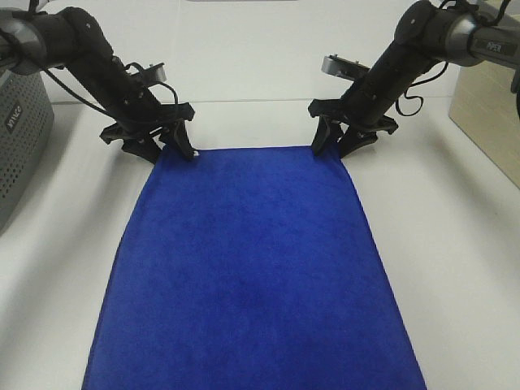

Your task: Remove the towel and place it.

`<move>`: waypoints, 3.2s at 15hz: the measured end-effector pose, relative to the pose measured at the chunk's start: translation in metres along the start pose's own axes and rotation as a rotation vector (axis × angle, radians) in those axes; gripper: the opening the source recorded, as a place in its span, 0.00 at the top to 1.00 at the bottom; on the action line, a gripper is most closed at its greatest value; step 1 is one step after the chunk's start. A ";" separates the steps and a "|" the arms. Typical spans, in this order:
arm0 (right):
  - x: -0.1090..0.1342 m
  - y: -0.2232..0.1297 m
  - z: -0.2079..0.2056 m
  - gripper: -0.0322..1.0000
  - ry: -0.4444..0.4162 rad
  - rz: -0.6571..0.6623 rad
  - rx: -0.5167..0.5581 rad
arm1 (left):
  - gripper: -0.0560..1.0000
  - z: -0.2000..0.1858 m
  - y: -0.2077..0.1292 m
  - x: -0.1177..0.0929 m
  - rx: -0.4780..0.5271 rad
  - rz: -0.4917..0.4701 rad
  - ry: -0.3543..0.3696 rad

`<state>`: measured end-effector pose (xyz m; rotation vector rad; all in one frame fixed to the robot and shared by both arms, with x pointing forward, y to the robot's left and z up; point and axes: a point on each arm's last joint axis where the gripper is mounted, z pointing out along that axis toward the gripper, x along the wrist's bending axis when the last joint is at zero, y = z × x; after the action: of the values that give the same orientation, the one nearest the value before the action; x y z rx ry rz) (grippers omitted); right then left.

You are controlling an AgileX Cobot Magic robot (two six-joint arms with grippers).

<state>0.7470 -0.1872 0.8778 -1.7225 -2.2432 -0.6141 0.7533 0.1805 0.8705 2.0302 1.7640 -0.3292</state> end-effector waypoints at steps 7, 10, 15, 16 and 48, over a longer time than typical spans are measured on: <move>0.010 0.002 0.013 0.95 -0.080 -0.068 -0.014 | 0.48 0.002 0.000 0.000 0.003 -0.009 -0.010; 0.009 0.002 0.013 0.95 -0.092 -0.074 -0.013 | 0.76 0.005 -0.001 0.002 0.005 -0.003 -0.006; 0.008 0.008 0.008 0.95 -0.124 -0.119 -0.032 | 0.94 0.004 0.004 0.002 -0.025 0.053 0.007; 0.010 0.011 0.004 0.95 -0.129 -0.135 -0.050 | 0.94 0.003 0.006 0.002 -0.038 0.071 0.019; 0.009 0.069 -0.010 0.95 -0.222 -0.315 -0.622 | 0.95 -0.017 0.070 0.009 -0.659 0.331 0.220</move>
<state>0.8100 -0.1697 0.9024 -1.7586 -2.7019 -1.3731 0.8218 0.1891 0.8926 1.8465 1.3563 0.5284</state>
